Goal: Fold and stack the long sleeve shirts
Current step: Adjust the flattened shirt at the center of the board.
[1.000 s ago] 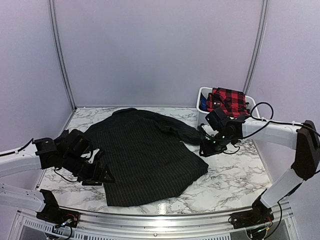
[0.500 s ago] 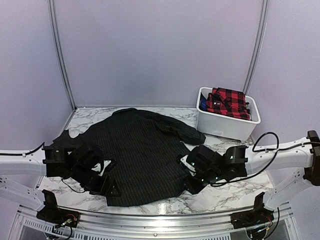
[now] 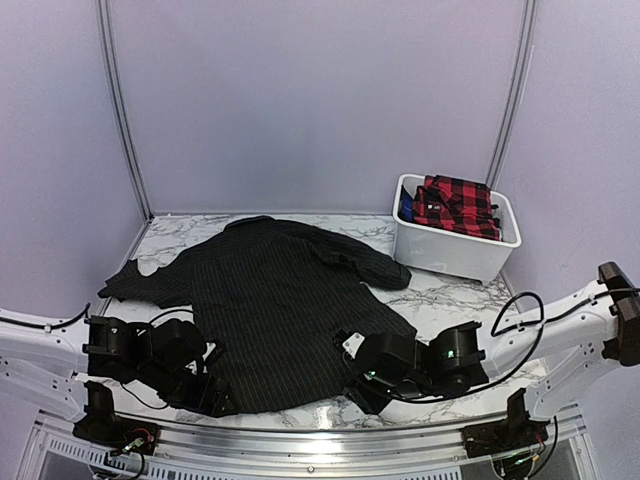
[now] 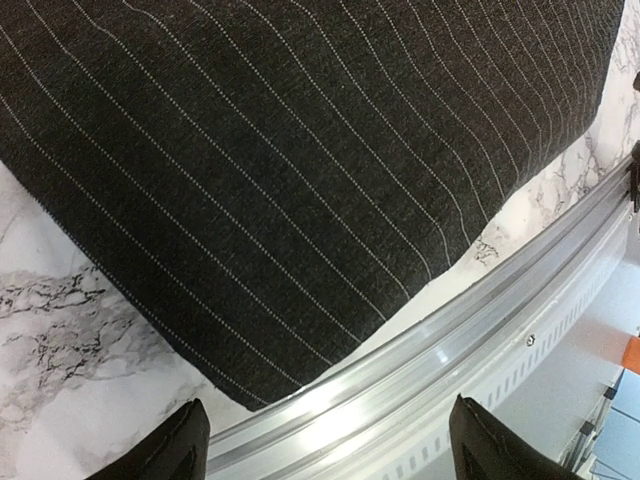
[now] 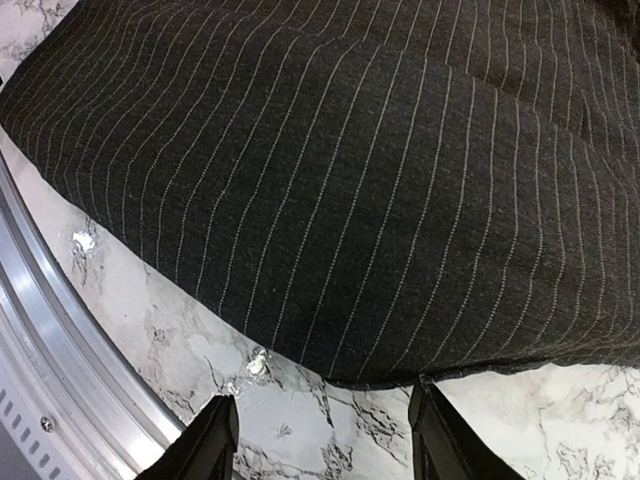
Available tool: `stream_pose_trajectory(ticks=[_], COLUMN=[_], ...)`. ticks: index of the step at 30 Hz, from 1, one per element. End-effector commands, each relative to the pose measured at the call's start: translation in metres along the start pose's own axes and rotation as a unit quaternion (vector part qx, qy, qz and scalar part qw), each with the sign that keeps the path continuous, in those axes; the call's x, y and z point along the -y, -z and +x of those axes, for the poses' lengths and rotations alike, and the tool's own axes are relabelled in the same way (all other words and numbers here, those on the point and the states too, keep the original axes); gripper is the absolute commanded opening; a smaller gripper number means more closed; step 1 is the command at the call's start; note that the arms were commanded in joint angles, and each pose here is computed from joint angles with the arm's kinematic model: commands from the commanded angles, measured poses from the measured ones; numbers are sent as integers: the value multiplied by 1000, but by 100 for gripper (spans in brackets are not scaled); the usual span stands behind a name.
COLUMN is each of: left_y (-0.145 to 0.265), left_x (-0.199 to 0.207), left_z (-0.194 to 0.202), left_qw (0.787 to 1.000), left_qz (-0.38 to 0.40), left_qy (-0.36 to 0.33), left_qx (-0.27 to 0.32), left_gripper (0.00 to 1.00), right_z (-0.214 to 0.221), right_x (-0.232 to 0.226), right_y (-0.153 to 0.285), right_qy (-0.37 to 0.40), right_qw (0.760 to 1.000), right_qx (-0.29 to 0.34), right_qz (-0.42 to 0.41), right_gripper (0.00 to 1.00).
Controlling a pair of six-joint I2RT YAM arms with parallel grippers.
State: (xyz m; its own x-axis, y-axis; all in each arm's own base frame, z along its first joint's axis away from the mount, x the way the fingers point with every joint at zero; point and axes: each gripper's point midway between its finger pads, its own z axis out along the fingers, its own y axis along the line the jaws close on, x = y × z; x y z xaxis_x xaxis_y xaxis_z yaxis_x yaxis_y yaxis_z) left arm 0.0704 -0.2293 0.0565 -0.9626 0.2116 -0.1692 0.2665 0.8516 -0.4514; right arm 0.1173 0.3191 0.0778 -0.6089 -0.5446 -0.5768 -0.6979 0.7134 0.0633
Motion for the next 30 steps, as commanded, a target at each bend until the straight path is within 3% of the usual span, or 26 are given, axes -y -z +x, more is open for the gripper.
stream_pose_trajectory(ticks=[1, 7, 12, 16, 22, 24, 30], left_y=[-7, -13, -21, -22, -13, -7, 24], left_x=[9, 11, 11, 13, 32, 39, 65], left_z=[-16, -22, -22, -21, -25, -27, -40], left_qw=[999, 998, 998, 998, 998, 998, 996], left_qz=[-1, -2, -8, -6, 24, 34, 59], left_qy=[-16, -30, -37, -34, -35, -33, -29], left_qx=[39, 56, 49, 44, 44, 46, 55], left_gripper=[86, 83, 72, 50, 11, 3, 0], right_z=[-6, -1, 1, -1, -20, -27, -41], right_x=[-4, -9, -11, -8, -7, -8, -11], right_y=[-13, -33, -49, -55, -52, -44, -7], right_qy=[-7, 9, 16, 21, 34, 45, 69], right_qw=[1000, 1000, 999, 998, 997, 996, 996], right_qx=[27, 21, 10, 8, 8, 0, -44], right_qz=[8, 16, 30, 50, 70, 73, 19], right_gripper=[54, 52, 48, 38, 3, 0, 0])
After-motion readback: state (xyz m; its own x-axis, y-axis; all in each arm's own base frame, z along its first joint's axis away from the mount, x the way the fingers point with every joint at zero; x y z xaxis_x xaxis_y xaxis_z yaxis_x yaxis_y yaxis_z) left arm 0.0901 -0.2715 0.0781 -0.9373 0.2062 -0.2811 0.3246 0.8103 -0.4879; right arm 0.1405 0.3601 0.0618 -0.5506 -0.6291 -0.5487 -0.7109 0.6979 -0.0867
